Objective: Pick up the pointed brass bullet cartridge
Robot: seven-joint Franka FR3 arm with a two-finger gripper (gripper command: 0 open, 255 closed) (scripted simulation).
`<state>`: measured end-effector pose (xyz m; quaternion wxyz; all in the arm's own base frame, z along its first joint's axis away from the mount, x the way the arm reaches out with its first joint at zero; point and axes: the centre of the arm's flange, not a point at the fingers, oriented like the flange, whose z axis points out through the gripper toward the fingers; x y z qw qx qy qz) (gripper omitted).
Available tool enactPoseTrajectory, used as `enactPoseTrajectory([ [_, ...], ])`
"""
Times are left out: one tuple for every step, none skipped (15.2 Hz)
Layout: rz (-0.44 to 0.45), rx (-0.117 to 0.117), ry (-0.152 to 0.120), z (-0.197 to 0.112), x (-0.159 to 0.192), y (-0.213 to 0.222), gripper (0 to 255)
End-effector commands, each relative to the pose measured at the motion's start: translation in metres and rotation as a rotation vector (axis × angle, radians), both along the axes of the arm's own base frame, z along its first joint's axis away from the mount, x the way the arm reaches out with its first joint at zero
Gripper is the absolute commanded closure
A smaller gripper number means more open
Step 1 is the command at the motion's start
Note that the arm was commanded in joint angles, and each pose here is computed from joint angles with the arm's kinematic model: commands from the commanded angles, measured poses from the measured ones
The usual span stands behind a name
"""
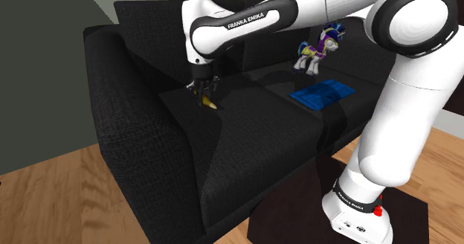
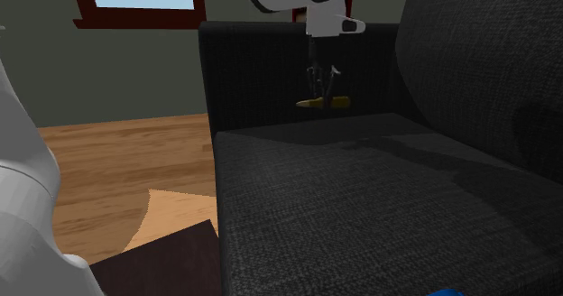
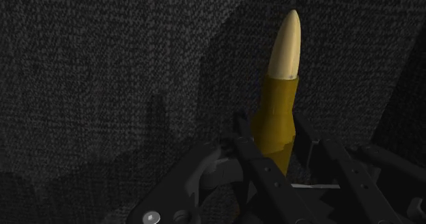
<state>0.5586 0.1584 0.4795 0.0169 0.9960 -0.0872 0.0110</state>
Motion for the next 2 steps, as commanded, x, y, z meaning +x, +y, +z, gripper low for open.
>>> enactPoseTrajectory([
  [0.000, 0.000, 0.000, 0.0077, -0.0007, 0.0011, 255],
  [0.000, 0.000, 0.000, 0.0077, -0.0006, 0.0011, 255],
])
